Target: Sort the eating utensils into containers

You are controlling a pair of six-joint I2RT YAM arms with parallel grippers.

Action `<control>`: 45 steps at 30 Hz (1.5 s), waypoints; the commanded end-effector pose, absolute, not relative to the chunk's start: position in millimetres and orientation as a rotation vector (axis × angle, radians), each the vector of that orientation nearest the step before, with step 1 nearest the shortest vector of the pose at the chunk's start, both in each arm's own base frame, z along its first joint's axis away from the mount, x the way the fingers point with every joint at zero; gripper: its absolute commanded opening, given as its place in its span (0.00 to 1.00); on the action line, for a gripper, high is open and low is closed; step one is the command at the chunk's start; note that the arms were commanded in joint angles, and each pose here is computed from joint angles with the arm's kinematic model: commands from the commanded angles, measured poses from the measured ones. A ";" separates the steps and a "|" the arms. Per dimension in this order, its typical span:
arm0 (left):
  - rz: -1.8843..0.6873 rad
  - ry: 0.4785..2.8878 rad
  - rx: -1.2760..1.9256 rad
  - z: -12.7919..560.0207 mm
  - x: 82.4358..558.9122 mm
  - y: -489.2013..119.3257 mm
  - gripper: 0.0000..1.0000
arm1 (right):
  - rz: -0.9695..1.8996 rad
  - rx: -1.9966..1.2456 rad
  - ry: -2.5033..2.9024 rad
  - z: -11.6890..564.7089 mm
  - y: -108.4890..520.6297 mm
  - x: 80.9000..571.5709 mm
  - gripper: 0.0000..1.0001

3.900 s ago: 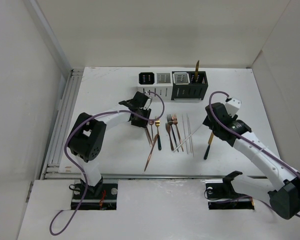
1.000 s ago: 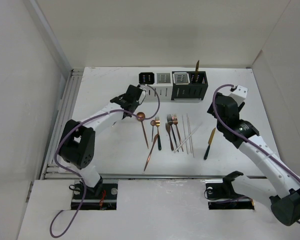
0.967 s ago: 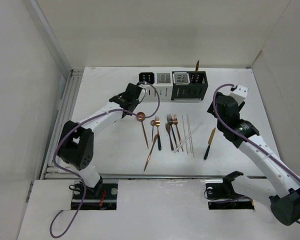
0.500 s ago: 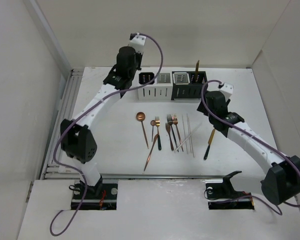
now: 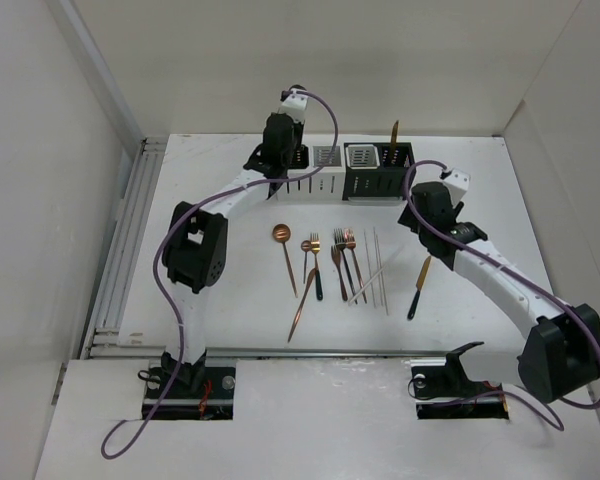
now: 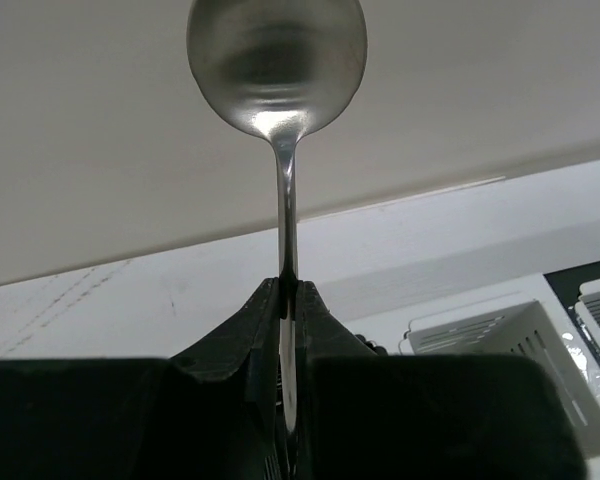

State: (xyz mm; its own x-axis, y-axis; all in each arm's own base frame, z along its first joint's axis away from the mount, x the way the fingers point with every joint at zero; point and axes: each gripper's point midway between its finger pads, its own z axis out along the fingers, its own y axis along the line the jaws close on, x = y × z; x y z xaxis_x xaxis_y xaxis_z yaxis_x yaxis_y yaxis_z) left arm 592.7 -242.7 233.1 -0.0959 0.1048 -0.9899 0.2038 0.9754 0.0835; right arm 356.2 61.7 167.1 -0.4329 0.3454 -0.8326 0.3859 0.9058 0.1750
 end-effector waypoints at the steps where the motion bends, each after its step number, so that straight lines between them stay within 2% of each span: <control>1: -0.195 1.478 0.131 297.8 598.0 -250.7 0.00 | -0.066 0.565 2.059 173.1 55.2 351.9 0.68; 9: -0.221 1.555 0.126 249.2 594.8 -248.5 0.00 | -0.040 0.641 2.180 145.0 52.6 328.1 0.70; 12: -0.234 1.611 0.147 222.0 585.9 -248.8 0.01 | -0.049 0.676 2.254 129.5 50.8 312.1 0.84; 15: -0.239 1.664 0.140 198.2 577.1 -245.7 0.13 | -0.111 0.705 2.348 116.4 45.2 295.1 0.91; 17: -0.240 1.691 0.136 185.1 573.2 -244.3 0.26 | -0.072 0.707 2.419 107.6 50.9 287.2 0.93; 21: -0.260 1.691 0.138 195.8 570.4 -241.5 0.45 | -0.013 0.632 2.625 69.8 65.3 261.8 0.91; 22: -0.260 1.721 0.135 195.6 568.1 -240.8 0.46 | -0.016 0.631 2.667 59.9 67.0 256.2 0.91; 27: -0.227 1.764 0.074 239.5 570.9 -228.9 0.49 | -0.042 0.683 2.826 23.2 68.6 218.1 0.83; 29: -0.208 1.796 0.053 244.6 565.2 -217.6 0.51 | -0.023 0.698 2.828 21.1 71.0 217.1 0.73; 37: -0.194 1.934 0.052 243.9 523.1 -182.3 0.52 | -0.069 0.751 2.890 9.1 71.1 208.7 0.70; 41: -0.151 1.987 0.041 232.3 497.0 -158.6 0.52 | -0.112 0.692 2.908 7.4 75.5 213.3 0.59; 42: -0.130 1.987 0.046 232.3 493.1 -154.4 0.52 | -0.117 0.692 2.913 8.3 75.9 214.5 0.52; 44: -0.076 1.967 0.067 241.1 484.2 -143.4 0.52 | -0.136 0.679 2.919 6.1 76.8 215.5 0.46; 45: -0.064 1.976 0.083 236.5 479.1 -140.9 0.52 | -0.136 0.679 2.919 6.1 76.8 215.5 0.39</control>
